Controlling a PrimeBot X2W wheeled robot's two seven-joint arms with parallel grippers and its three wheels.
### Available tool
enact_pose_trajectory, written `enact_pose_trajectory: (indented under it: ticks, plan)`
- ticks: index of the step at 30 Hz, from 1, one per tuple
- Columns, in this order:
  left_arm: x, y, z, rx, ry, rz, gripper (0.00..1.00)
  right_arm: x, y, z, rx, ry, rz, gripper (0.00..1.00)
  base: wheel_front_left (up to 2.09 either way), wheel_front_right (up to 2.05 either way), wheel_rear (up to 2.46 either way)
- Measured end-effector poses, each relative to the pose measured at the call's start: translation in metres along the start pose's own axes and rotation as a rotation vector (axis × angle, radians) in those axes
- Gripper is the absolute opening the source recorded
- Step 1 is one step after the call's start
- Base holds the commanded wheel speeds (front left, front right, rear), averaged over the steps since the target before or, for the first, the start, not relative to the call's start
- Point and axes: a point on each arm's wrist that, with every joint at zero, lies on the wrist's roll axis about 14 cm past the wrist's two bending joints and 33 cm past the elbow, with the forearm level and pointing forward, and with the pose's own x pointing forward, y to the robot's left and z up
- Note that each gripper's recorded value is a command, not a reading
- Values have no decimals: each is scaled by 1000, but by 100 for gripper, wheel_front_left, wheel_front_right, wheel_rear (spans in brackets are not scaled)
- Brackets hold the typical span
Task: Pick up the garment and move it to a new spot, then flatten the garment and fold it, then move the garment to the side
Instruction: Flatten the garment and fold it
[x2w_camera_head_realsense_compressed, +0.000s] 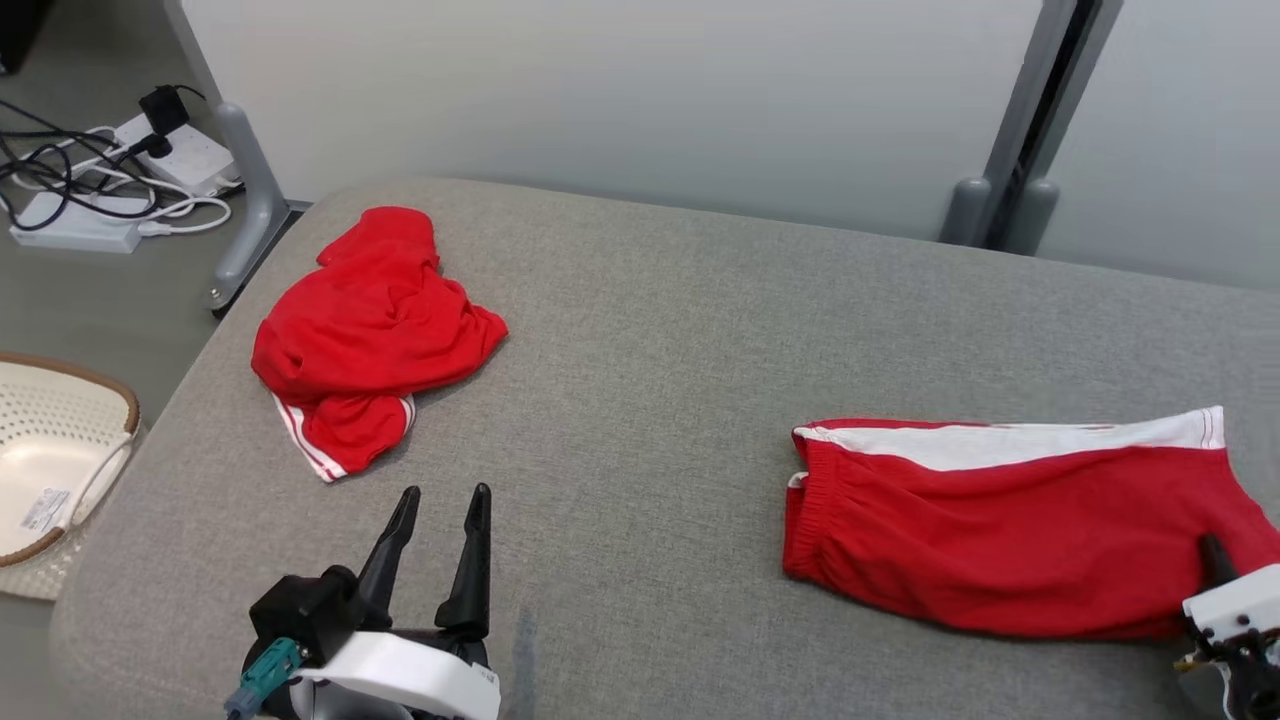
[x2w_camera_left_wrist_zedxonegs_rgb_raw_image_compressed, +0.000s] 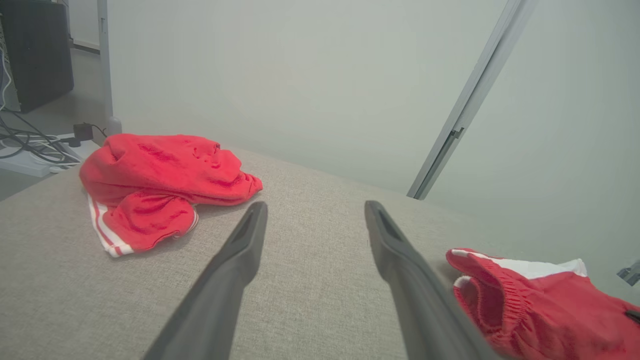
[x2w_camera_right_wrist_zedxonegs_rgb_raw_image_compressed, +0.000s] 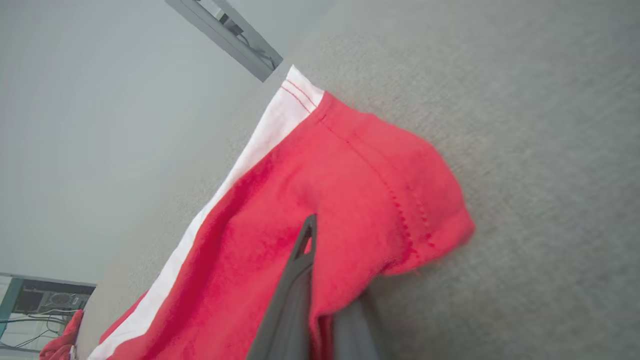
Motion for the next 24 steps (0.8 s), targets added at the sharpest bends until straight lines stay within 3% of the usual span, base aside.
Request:
enact_pose_trajectory:
  ticks: [13, 17, 24]
  plan:
    - [3, -24, -2, 8, 1, -84, 100, -33, -41, 0, 43, -53, -107, 0, 0, 0, 0]
    - [4, -27, -2, 12, 1, -97, 100, -34, -41, 6, 49, -79, -110, 0, 0, 0, 0]
    - [3, -23, -1, 3, 0, -86, 100, -31, -23, 14, -61, -102, -51, 0, 0, 0, 0]
